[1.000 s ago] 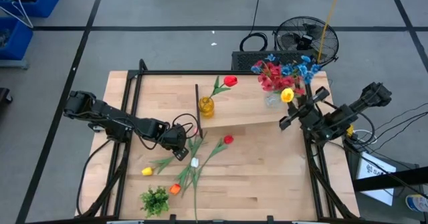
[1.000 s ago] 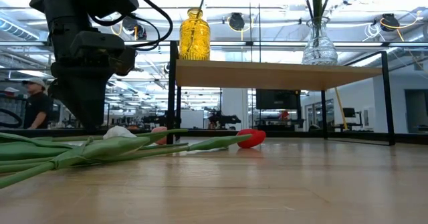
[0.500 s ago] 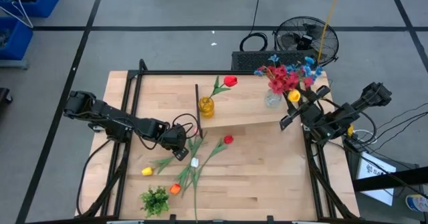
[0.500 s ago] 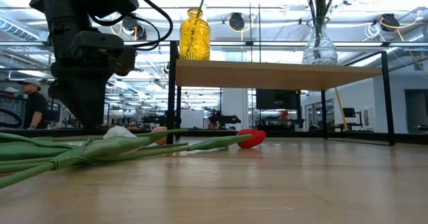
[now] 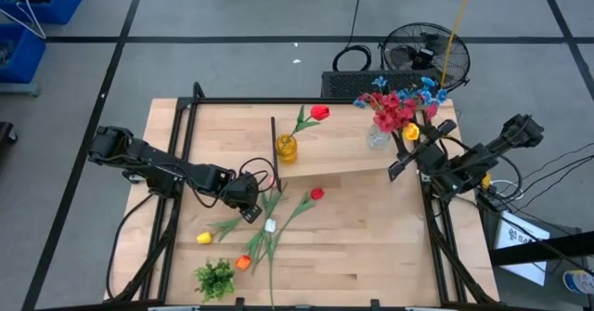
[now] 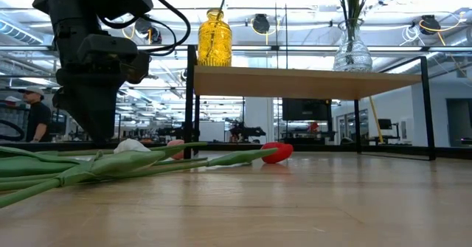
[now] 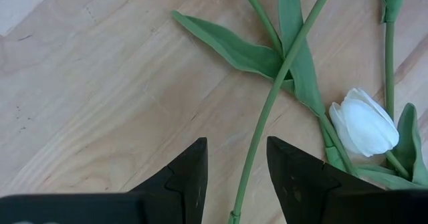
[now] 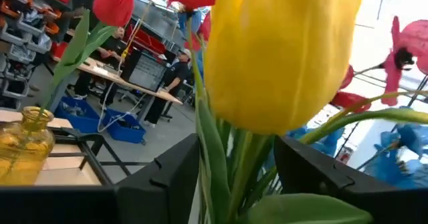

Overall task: Pick and place flowers into a vace then onto a shelf
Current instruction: Put the right yellow flower into the transparent vase

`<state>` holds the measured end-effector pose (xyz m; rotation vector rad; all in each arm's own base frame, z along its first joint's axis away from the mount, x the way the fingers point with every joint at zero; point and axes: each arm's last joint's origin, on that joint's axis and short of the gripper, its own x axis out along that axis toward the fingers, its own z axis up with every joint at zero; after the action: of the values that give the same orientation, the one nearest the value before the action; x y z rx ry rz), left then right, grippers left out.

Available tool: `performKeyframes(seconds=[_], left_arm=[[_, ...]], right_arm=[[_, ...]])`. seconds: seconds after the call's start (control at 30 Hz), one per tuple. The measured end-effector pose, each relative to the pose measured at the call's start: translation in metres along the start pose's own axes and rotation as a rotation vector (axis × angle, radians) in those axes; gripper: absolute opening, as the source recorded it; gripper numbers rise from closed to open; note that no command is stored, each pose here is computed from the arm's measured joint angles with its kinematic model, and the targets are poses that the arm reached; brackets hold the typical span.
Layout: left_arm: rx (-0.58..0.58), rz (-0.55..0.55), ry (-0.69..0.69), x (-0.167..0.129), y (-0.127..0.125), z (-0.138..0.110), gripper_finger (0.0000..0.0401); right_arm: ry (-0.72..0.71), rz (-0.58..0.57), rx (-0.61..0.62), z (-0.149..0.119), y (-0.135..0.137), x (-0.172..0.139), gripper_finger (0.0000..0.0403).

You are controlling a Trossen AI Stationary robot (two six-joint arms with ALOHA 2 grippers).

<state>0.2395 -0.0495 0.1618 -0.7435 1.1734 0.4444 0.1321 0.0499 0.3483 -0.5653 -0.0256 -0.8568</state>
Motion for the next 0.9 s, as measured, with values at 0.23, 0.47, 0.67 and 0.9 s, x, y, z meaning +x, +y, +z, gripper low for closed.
performKeyframes(seconds=[0.23,0.47,0.67,0.9], left_arm=[[-0.005,0.0,0.0,0.0,0.0,0.0,0.0156],[-0.026,-0.003,0.004,0.0,0.0,0.0,0.0156],[-0.026,-0.003,0.004,0.0,0.0,0.0,0.0156],[-0.048,-0.006,0.008,0.0,0.0,0.0,0.0156]], right_arm=[[0.052,0.017,-0.011,-0.002,0.006,-0.001,0.0186],[0.039,0.077,0.048,0.001,0.002,-0.013,0.0187],[-0.006,0.168,0.065,0.001,0.004,-0.027,0.0187],[-0.047,0.242,0.054,0.004,0.005,-0.038,0.0187]])
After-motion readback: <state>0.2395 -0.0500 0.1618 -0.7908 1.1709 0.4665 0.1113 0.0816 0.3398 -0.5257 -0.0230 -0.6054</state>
